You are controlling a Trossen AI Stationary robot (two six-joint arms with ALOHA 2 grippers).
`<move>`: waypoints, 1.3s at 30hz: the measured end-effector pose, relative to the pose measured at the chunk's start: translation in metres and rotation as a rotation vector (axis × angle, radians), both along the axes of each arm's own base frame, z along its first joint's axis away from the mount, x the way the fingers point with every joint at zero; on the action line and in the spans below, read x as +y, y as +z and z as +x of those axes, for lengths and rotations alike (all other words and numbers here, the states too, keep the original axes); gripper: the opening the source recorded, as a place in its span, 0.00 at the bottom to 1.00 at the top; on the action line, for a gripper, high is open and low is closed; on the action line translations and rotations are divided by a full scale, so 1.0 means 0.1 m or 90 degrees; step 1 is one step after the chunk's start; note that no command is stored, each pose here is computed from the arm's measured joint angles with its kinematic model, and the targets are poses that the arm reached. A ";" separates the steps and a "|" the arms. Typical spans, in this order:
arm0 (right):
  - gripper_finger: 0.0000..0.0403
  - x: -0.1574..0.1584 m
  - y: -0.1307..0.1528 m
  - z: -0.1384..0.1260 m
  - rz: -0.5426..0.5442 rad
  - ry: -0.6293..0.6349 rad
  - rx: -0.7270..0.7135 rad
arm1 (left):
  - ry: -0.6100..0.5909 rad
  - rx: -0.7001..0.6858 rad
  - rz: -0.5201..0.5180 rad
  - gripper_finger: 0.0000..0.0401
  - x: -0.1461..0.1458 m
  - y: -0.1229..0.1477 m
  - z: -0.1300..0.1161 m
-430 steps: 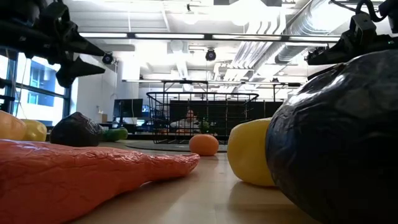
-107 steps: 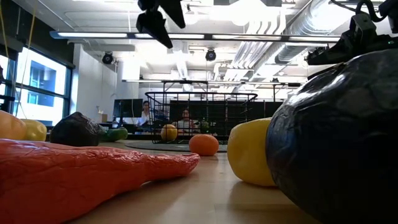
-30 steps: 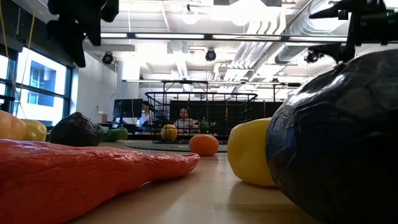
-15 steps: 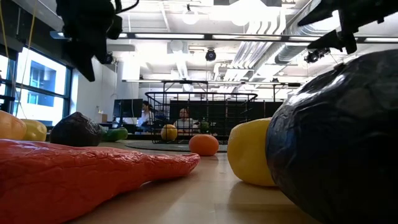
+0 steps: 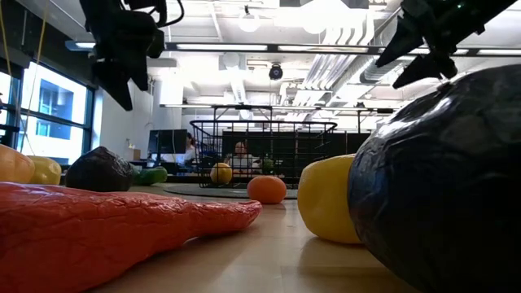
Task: Build produce basket
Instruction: Put the top right yellow mango into the basket
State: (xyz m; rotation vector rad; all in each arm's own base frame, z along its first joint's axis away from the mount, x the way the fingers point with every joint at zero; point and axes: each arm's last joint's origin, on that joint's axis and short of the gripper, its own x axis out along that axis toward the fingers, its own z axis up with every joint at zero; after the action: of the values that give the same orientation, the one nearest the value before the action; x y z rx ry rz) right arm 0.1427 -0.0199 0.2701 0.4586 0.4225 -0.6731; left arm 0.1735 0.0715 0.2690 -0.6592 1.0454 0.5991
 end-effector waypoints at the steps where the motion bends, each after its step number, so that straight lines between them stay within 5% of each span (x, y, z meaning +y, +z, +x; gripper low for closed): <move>1: 0.92 0.00 -0.02 0.01 0.005 0.005 0.011 | 0.003 0.000 0.000 0.99 0.01 0.00 0.00; 9: 0.92 0.00 -0.19 0.10 0.019 0.016 0.120 | -0.019 0.005 0.013 0.99 0.03 0.00 -0.01; 26: 0.92 -0.02 -0.62 0.39 -0.125 0.156 0.443 | -0.022 0.008 0.019 0.99 0.04 0.00 -0.01; 39: 0.92 -0.05 -0.96 0.57 -0.129 0.100 0.558 | -0.022 0.008 0.019 0.99 0.03 0.00 -0.01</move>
State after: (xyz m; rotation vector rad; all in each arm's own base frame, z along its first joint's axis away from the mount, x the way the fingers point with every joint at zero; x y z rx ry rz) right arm 0.1993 -0.0253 0.1743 -0.0919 1.1896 -0.7330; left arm 0.1722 0.0749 0.2690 -0.6104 1.0555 0.5877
